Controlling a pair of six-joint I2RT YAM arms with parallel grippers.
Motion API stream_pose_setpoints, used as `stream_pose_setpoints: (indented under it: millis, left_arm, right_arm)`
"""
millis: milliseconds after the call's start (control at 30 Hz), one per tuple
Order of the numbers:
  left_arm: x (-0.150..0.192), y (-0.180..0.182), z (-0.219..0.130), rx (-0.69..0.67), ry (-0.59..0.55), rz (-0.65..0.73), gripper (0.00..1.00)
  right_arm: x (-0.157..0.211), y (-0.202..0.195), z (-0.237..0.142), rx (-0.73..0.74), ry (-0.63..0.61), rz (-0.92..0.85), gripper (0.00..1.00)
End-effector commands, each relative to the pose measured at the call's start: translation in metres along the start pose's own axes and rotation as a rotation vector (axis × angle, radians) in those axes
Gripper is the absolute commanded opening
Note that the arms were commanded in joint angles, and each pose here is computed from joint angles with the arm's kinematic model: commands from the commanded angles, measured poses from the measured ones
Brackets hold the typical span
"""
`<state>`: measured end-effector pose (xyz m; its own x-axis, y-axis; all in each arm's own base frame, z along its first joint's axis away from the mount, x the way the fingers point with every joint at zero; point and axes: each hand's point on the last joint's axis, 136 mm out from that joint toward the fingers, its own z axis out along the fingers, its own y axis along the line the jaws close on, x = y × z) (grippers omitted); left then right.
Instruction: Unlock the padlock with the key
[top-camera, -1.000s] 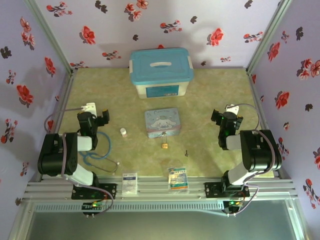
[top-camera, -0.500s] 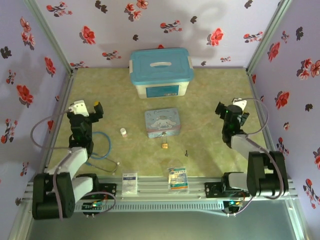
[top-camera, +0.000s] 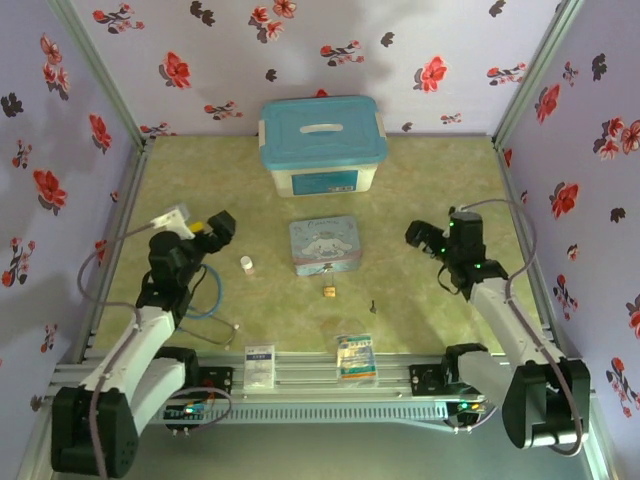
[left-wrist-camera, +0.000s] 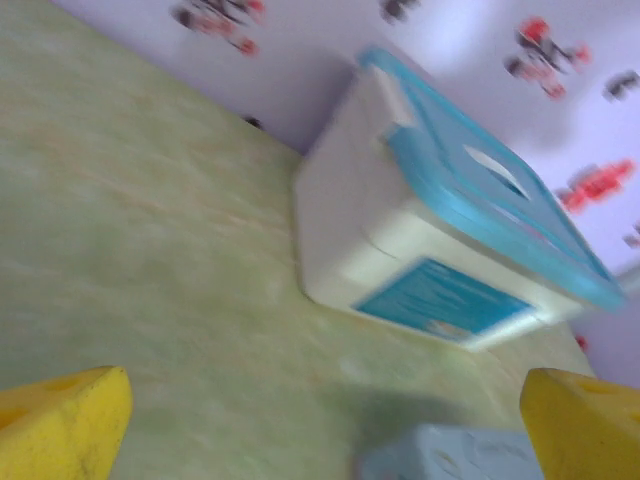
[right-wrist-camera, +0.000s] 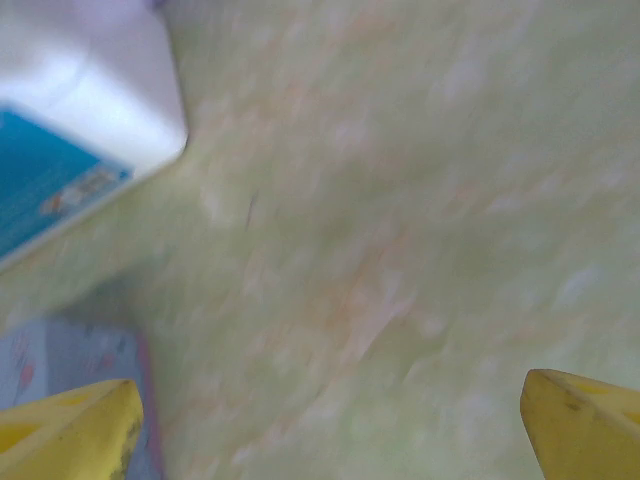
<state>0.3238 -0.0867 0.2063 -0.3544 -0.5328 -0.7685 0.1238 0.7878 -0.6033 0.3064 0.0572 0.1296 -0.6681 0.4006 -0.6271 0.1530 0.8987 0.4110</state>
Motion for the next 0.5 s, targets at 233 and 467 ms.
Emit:
stream_pose_setpoints:
  millis: [233,467]
  left_arm:
    - [0.106,-0.087,-0.015,0.116,0.381,-0.007,1.00]
    - [0.160,-0.142,-0.024,0.211,0.483,-0.037,1.00]
  right_arm:
    - [0.121,0.017,-0.011,0.029,0.341,-0.137,0.76]
    - [0.168,0.036,-0.014,-0.040,0.415,-0.164,0.63]
